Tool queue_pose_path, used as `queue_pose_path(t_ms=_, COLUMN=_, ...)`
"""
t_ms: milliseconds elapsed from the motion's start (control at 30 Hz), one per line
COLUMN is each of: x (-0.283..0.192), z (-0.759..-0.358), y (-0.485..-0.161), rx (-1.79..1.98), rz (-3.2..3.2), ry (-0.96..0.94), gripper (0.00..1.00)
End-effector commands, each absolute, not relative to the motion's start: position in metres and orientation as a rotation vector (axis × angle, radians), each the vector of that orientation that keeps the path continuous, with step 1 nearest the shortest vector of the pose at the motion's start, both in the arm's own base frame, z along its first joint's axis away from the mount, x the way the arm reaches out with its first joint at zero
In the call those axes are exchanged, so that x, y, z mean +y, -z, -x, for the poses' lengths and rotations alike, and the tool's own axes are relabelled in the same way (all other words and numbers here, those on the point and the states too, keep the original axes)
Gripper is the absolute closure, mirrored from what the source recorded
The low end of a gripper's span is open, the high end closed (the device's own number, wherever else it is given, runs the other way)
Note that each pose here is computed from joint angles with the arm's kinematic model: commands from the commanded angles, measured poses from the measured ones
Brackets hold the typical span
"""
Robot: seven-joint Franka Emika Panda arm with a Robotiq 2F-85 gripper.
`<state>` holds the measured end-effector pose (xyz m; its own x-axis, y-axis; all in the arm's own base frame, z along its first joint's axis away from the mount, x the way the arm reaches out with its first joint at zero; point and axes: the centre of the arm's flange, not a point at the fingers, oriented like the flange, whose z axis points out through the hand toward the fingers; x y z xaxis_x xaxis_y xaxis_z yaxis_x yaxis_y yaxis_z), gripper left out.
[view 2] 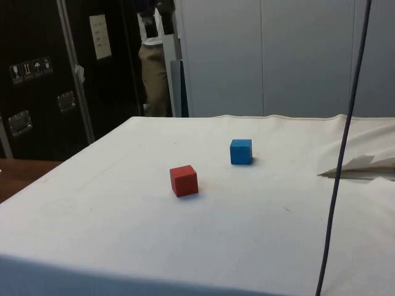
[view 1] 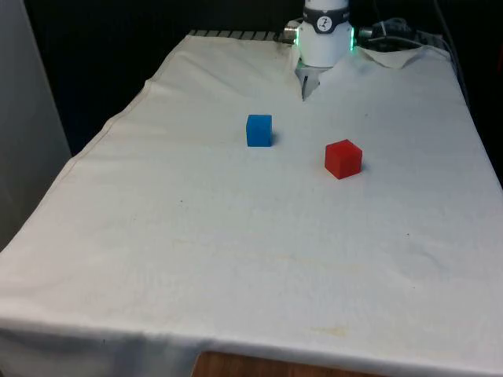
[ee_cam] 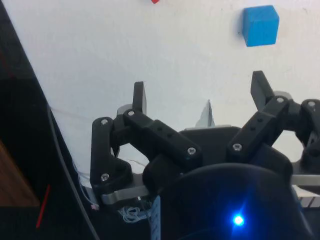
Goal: Stack the two cubes.
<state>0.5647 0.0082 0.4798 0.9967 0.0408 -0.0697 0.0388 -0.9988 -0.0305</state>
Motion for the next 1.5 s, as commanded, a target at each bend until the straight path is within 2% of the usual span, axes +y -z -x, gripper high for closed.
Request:
queue_pose_path(t_ms=0, x=0.007, z=-0.564, y=-0.48, rx=-0.062, rz=3.11, ry=-0.111, gripper=0.0)
queue_pose_path(t_ms=500, x=-0.015, z=-0.526, y=-0.471, rx=-0.096, rz=3.087, ry=-0.099, gripper=0.0)
queue_pose_path(t_ms=1167, x=-0.02, z=-0.507, y=-0.453, rx=-0.21, rz=3.075, ry=-0.077, gripper=0.0)
queue_pose_path(t_ms=1467, x=-0.041, z=-0.478, y=-0.444, rx=-0.215, rz=3.083, ry=-0.053, gripper=0.0)
